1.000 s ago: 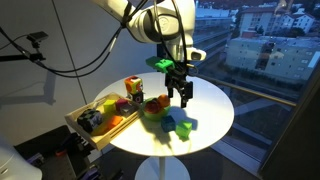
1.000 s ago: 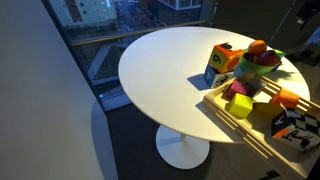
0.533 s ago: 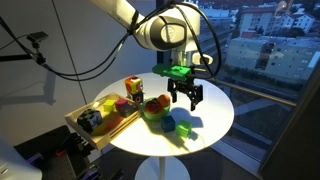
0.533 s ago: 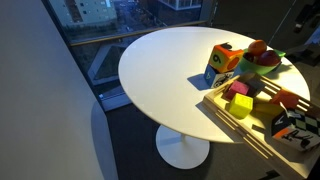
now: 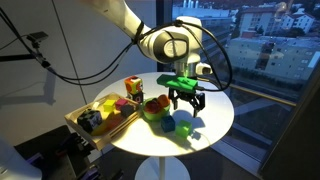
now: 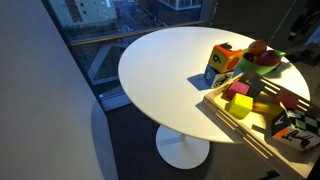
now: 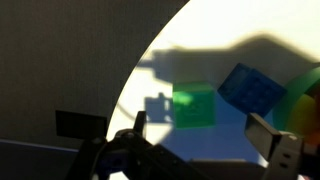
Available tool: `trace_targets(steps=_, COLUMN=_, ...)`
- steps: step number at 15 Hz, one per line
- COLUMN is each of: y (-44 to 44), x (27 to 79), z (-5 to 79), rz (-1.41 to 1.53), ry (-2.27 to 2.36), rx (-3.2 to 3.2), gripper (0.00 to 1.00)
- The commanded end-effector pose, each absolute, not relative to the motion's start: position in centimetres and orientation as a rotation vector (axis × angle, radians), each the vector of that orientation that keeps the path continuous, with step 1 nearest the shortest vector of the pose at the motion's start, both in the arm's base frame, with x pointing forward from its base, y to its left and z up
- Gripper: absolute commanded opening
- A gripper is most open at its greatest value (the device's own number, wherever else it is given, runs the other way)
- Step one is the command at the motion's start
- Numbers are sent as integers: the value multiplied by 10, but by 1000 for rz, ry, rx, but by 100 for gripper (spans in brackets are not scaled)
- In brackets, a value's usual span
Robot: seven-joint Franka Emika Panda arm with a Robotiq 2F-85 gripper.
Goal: Put the green block on the wooden tray
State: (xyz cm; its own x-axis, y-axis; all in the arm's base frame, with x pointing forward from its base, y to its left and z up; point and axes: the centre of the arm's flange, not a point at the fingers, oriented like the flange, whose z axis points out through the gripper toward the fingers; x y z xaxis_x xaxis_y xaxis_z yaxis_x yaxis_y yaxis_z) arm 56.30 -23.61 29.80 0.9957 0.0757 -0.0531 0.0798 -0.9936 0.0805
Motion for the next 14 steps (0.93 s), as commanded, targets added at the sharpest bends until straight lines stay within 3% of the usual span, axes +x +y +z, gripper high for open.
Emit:
trace_targets(steps=1, y=-240, x=570, z=287, rz=-16, ry=177, rx=3094, gripper=100)
trace_targets(steps=14, y=-234, x=569, z=275, rz=2, ry=118, rx=3111, gripper=100)
